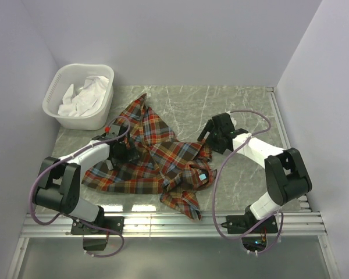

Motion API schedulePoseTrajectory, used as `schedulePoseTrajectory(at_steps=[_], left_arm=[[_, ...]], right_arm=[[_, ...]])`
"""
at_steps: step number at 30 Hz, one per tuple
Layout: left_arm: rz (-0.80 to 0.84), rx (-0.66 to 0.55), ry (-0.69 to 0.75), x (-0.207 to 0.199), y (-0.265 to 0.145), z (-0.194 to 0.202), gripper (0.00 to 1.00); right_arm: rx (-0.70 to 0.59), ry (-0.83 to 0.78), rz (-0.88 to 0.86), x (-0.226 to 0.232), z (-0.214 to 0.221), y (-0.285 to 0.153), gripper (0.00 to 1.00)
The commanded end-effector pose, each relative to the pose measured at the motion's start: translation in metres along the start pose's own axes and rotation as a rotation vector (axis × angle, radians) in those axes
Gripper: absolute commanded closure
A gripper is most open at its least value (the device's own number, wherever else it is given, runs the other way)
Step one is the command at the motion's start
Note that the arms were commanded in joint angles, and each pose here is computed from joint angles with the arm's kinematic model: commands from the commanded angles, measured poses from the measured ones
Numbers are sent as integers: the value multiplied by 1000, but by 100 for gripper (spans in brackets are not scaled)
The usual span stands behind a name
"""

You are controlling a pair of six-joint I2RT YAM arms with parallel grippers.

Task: Fold and stack the long sleeve shirts
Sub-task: Flatten the shirt out

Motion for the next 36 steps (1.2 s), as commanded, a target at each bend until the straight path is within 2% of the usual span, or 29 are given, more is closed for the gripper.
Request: schedulePoseTrajectory(at_steps=[1,4,5,7,8,11,13,20,23,29,31,32,34,36], left_arm=[[9,28,2,-3,3,9,1],[-4,32,3,-2,5,10,0],[-5,31,5,-2,6,9,1],[-10,43,10,-1,9,11,1],[-16,52,12,-1,10,13,1],[-34,73,23,1,14,16,1],[-44,87,30,2,17,19,1],[-66,130,52,6,21,27,1],[-68,142,61,6,22,30,0],[-65,145,75,5,20,32,1],[-60,149,79,6,18,33,1],[-58,150,79,6,18,34,1],[-52,151,81,7,15,35,1],[-38,145,83,6,11,36,1]], right_arm=[[-67,48,-41,12,-17,8,14],[-61,37,-16,5,-17,14,27],[-57,37,-17,4,-16,15,40],[-52,33,-25,3,-17,14,58],[-53,26,-31,4,-18,12,75],[-80,-3,-29,11,-29,3,97],[-125,-35,-45,22,-44,-10,100],[-374,-133,-123,65,-122,-68,100],[-516,-139,-190,86,-165,-95,100],[-782,-120,-209,96,-258,-126,100],[-834,-122,-155,89,-284,-120,100],[-884,-118,-161,97,-300,-133,100],[-929,-124,-47,86,-321,-123,100],[-994,-134,18,88,-342,-137,98]])
Point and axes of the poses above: each gripper's point midway between its finger pads, its own y axis out along the fingers, its own x axis along the line the jaws close on, z = x × y, the point moved 4 cm from there along -y, back along the fingers, and after that the axes turned 6 degrees about y, right-handed, at the moved point
